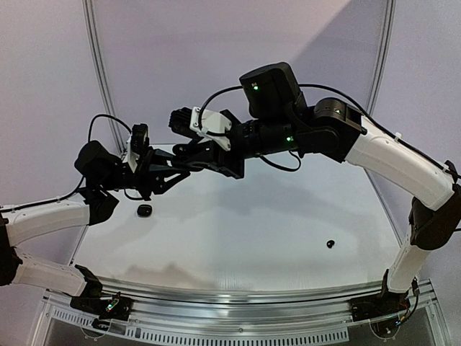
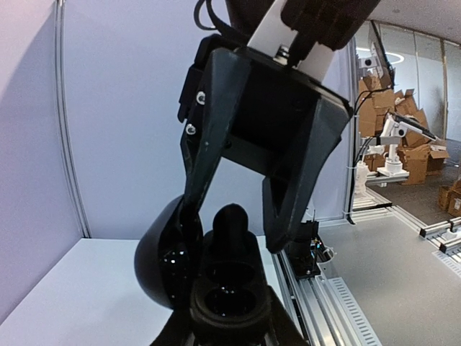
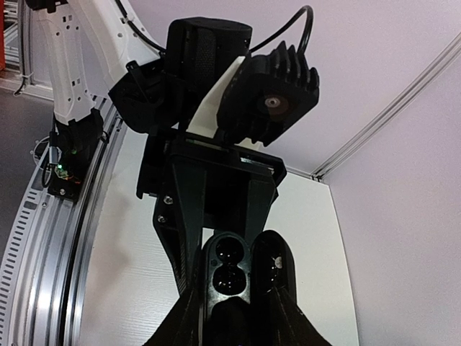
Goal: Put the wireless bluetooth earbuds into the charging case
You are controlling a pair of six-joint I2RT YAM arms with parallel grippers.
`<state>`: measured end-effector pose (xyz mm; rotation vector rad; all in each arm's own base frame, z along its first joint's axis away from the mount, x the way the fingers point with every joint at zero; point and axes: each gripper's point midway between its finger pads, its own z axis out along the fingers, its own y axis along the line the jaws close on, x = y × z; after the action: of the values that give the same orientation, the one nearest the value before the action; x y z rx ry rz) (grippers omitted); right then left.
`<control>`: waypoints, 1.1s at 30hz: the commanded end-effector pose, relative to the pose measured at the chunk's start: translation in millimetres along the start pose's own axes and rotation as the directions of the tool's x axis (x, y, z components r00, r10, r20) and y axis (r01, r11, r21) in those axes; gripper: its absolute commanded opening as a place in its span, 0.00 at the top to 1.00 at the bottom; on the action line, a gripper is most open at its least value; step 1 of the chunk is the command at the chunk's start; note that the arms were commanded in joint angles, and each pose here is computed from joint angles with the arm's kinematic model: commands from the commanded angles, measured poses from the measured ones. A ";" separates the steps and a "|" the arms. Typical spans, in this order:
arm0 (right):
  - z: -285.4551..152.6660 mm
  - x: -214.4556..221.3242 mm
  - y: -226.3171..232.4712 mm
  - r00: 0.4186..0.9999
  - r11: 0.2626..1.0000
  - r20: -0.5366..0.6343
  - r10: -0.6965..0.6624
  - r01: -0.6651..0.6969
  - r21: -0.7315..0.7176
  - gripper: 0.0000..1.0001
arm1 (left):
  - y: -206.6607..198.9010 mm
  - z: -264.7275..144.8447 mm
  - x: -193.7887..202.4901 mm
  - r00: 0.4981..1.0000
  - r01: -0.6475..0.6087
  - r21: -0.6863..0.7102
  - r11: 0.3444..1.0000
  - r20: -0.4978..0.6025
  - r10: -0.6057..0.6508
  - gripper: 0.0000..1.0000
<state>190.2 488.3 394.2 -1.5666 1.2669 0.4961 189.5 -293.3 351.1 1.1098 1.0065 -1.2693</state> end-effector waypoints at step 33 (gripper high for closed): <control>-23.6 -18.1 -19.1 0.992 0.996 0.095 0.087 -0.089 0.017 0.58 | -16.6 4.2 -11.1 0.999 -0.050 0.070 0.996 0.022 0.049 1.00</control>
<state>197.0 485.6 412.1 -1.4878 1.2773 0.5792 180.2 -295.0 351.1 1.1485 0.9787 -1.2901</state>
